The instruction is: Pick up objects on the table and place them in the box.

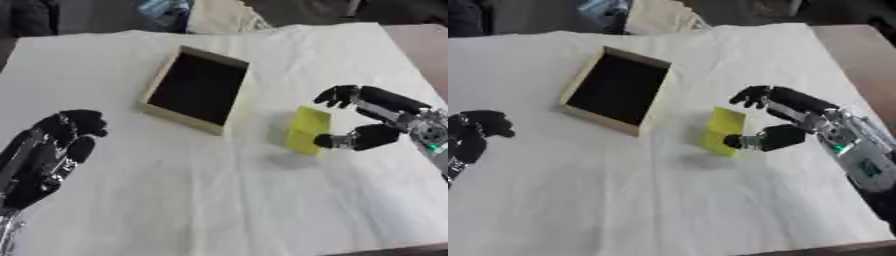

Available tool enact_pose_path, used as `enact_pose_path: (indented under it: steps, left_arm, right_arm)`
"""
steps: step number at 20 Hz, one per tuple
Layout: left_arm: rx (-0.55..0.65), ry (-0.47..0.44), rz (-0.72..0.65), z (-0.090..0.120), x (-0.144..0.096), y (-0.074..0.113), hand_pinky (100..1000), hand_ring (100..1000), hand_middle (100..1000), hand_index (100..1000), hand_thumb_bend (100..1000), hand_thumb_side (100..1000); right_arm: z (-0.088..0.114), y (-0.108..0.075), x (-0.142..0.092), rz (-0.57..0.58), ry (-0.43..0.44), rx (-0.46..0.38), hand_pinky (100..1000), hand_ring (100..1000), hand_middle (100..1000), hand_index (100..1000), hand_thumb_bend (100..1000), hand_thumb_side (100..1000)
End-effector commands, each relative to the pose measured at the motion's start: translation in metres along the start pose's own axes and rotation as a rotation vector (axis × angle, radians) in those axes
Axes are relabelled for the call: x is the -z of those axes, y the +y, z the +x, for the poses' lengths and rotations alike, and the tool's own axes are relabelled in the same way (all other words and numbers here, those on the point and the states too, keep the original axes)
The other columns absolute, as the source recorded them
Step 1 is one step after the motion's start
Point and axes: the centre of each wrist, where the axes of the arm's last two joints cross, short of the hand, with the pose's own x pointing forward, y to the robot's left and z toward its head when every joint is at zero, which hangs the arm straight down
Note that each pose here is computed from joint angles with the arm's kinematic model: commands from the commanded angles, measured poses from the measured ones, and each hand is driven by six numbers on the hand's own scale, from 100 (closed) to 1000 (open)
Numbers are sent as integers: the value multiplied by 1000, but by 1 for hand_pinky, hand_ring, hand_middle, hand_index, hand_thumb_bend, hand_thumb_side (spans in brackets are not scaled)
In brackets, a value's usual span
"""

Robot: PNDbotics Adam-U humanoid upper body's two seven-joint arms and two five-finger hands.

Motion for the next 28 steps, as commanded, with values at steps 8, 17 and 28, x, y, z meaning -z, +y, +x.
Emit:
enact_pose_path:
  steps: [8,17,28]
  left_arm:
    - [19,-14,-7,5,2,4,864,698,660,787,495,683]
    - [18,-12,-9,4,2,4,864,698,660,788,494,684]
    - [18,-12,-9,4,2,4,864,698,661,788,493,684]
  right_arm:
    - [-10,-1,4,-16,39,-48,764,793,839,896,562,825]
    - [-9,7,8,9,30,-103,762,789,832,889,533,799]
    - [-10,11,11,5,29,-135,754,772,812,792,330,609]
